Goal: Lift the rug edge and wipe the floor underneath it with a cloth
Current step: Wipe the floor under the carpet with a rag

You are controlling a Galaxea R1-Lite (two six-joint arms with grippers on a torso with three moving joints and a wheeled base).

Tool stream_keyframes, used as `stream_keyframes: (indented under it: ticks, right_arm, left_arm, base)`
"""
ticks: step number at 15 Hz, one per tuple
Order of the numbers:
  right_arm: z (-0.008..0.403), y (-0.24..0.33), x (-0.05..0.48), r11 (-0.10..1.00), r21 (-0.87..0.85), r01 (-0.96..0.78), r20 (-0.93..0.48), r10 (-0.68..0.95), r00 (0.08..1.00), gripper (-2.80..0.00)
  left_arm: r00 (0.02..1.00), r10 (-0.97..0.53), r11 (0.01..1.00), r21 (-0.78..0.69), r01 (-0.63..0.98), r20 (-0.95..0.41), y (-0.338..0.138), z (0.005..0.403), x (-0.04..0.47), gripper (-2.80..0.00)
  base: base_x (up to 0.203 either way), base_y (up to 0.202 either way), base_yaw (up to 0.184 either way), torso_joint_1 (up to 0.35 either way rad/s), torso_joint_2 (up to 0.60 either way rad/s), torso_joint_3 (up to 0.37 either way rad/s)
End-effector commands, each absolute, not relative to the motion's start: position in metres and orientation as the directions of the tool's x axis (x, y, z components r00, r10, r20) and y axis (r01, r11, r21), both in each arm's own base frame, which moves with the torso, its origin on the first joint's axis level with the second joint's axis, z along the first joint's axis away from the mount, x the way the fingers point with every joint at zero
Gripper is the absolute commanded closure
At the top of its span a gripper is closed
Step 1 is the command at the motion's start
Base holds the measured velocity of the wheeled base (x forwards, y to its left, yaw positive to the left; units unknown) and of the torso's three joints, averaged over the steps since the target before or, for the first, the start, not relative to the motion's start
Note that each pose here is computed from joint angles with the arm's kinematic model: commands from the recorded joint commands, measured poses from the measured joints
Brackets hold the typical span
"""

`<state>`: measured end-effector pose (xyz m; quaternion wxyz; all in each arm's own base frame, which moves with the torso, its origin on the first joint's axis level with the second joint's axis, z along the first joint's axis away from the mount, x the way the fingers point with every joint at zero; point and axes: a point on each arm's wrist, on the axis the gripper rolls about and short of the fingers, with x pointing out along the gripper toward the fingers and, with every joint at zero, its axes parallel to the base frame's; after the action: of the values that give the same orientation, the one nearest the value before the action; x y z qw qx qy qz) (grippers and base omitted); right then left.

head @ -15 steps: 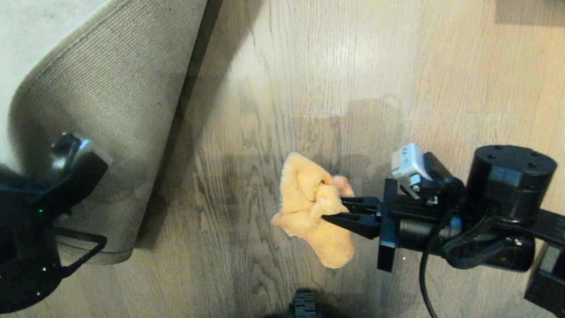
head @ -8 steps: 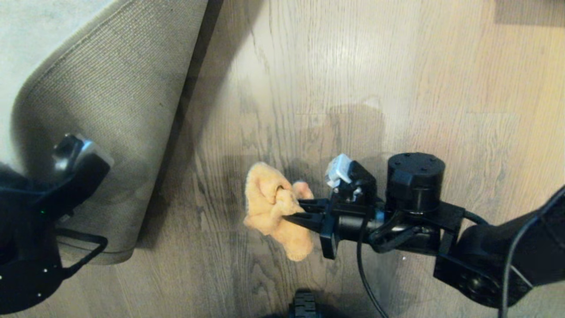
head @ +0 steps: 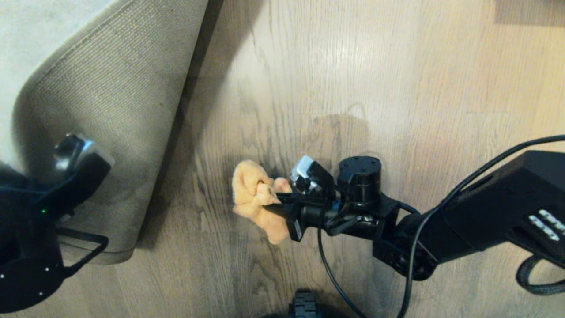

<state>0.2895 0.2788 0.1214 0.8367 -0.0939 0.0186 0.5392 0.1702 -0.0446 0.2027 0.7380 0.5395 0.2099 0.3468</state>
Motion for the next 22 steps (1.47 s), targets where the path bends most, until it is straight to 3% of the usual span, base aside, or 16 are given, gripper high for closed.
stream_keyframes:
  ticks: [1,8,16,22]
  right_arm:
    - [0.106,0.289,0.301,0.399,-0.136,-0.907,-0.138,0.899,0.417,0.00]
    - [0.098,0.306,0.321,0.412,-0.170,-0.895,-0.054,0.903,0.426,0.00]
    - [0.097,0.309,0.338,0.522,-0.176,-0.834,0.006,0.848,0.530,0.00]
    - [0.108,0.308,0.353,0.554,-0.191,-0.810,0.064,0.831,0.553,0.00]
  left_arm:
    - [0.664,0.745,0.172,0.943,-0.284,0.064,-0.044,0.202,0.170,0.00]
    - [0.662,0.747,0.171,0.944,-0.282,0.062,-0.044,0.202,0.169,0.00]
    - [0.662,0.747,0.171,0.944,-0.282,0.062,-0.044,0.202,0.168,0.00]
    - [0.662,0.747,0.168,0.947,-0.274,0.059,-0.043,0.199,0.166,0.00]
  base:
    - [0.000,0.000,0.000,0.000,0.00,0.000]
    - [0.000,0.000,0.000,0.000,0.00,0.000]
    - [0.000,0.000,0.000,0.000,0.00,0.000]
    - [0.000,0.000,0.000,0.000,0.00,0.000]
